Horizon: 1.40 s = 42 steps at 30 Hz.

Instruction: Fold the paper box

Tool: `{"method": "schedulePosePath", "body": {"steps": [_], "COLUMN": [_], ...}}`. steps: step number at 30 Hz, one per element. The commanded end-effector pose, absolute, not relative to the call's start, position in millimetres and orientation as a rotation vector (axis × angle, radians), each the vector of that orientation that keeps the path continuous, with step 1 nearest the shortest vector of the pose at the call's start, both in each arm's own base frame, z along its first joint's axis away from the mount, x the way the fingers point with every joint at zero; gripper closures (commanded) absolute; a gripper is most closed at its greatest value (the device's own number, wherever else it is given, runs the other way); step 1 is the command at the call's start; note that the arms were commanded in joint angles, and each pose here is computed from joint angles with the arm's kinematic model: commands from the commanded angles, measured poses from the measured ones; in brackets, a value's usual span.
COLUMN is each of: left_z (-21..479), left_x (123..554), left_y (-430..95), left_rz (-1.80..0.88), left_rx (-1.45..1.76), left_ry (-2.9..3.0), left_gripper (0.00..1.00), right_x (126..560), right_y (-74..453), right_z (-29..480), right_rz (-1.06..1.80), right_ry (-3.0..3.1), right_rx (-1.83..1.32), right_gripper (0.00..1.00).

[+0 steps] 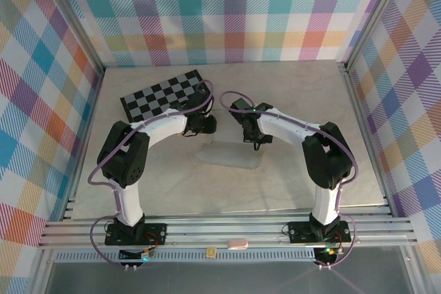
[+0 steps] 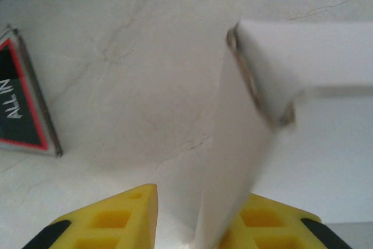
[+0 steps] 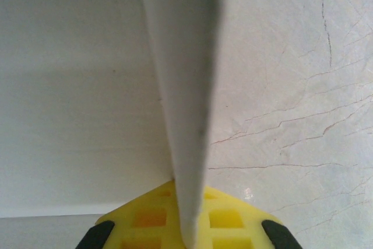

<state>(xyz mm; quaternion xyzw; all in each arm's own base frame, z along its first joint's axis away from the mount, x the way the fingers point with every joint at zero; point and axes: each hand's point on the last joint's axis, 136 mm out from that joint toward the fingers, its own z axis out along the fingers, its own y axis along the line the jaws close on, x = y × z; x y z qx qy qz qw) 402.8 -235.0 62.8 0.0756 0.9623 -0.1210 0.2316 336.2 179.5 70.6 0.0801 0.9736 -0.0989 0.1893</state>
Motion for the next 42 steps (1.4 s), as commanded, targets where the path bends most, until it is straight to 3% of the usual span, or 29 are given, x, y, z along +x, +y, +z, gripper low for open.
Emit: {"method": "schedulePosePath", "body": {"steps": [1,10,16,26,30,33,34,36,42], "left_z": [60.9,49.1,44.7,41.6,65.5,99.0,111.3,129.3,162.3], "left_x": [409.1,410.0,400.0,400.5,405.9,406.3,404.6,399.4,384.1], "left_y": [-236.5,-217.2,-192.6,-191.6,-204.5,-218.2,-222.4,-231.5,-242.2], "left_rz": [-0.339,0.004,0.349,0.414,0.315,0.157,0.094,-0.032,-0.275], "left_rx": [0.217,0.246,0.153,0.079,0.066,0.022,0.006,-0.005,-0.019], "left_ry": [2.642,2.64,2.621,2.667,2.646,2.619,2.606,2.595,2.56], "left_gripper": [0.73,1.0,1.0,1.0,0.68,0.56,0.44,0.39,0.38], "right_x": [333.0,333.8,333.0,332.8,332.9,333.3,334.1,335.6,337.7], "right_y": [176.0,175.0,173.3,173.8,173.2,172.4,172.6,173.4,172.9], "right_z": [67.2,67.6,67.4,65.7,64.5,62.4,62.5,62.0,59.3], "right_rz": [-0.307,-0.326,-0.342,-0.34,-0.332,-0.316,-0.31,-0.301,-0.266], "right_ry": [2.765,2.77,2.77,2.779,2.787,2.797,2.797,2.799,2.823], "right_rx": [0.206,0.226,0.255,0.25,0.251,0.258,0.253,0.246,0.254], "right_gripper": [1.0,1.0,1.0,1.0,1.0,1.0,1.0,1.0,1.0]}}
